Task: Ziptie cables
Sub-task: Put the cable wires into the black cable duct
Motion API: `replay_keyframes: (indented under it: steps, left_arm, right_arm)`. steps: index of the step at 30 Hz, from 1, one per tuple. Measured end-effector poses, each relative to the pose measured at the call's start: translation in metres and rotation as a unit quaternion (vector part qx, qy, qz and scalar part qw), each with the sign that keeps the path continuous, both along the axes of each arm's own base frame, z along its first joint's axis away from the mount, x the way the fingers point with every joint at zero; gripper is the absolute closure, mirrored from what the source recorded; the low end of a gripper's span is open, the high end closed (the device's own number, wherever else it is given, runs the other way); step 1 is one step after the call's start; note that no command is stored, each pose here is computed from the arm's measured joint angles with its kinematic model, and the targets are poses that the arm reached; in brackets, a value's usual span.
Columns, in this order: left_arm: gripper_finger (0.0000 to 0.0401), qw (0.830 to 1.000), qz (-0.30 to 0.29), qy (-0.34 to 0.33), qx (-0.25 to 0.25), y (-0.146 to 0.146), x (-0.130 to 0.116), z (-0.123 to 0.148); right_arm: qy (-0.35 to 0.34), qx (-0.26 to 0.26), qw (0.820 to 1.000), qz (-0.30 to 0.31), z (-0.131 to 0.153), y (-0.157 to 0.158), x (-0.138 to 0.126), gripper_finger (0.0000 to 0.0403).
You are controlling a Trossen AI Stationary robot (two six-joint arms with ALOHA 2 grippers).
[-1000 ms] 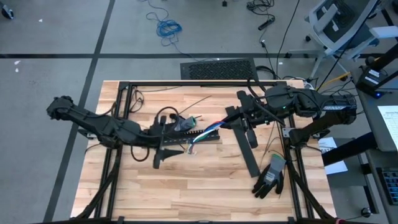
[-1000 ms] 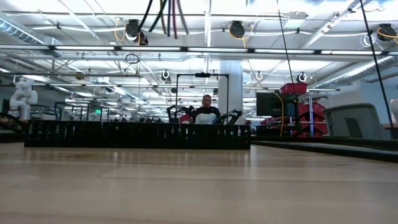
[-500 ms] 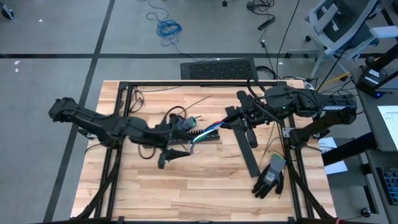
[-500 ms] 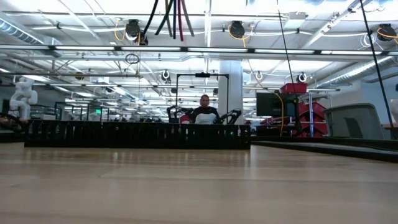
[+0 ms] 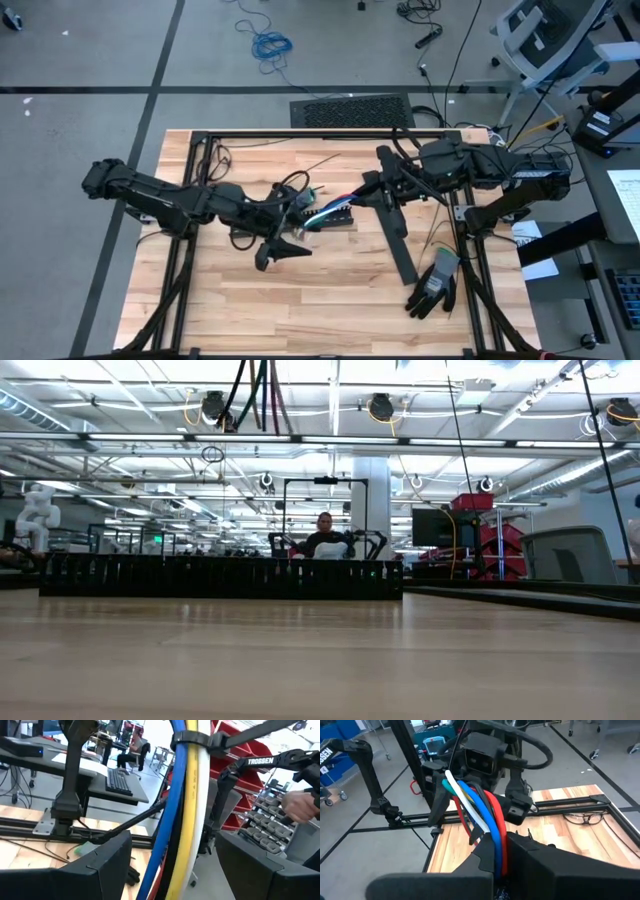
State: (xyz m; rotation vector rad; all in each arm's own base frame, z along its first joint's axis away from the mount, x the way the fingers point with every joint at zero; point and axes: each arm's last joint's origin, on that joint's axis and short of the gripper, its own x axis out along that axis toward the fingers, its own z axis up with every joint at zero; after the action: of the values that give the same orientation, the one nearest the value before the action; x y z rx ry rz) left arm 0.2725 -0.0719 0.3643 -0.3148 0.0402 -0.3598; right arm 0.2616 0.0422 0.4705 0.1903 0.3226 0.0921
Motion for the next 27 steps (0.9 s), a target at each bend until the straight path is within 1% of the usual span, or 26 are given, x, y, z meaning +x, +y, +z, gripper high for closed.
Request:
replay_keyframes:
  steps: [3,8,13,22,27]
  left_arm:
    - [0.0128,1.000,0.000,0.005,0.001,0.001,-0.003,0.001]
    - [0.0150,0.999,-0.003,0.053,0.004,0.001,-0.007,-0.006]
    - [0.0168,0.998,-0.006,0.062,0.006,0.000,-0.008,-0.007]
    - [0.0171,0.998,-0.006,0.066,0.007,0.000,-0.008,-0.008]
    - [0.0171,0.997,-0.008,0.075,0.010,-0.002,-0.004,-0.013]
  right_arm:
    - [-0.002,-0.001,1.000,-0.001,0.001,-0.001,-0.001,0.0403]
    - [-0.012,-0.003,1.000,-0.013,0.005,-0.004,-0.007,0.0403]
    - [-0.027,-0.006,0.999,-0.024,0.010,-0.005,-0.011,0.0403]
    - [-0.049,-0.008,0.998,-0.029,0.014,-0.007,-0.012,0.0403]
    - [-0.049,-0.009,0.998,-0.039,0.015,-0.012,-0.011,0.0403]
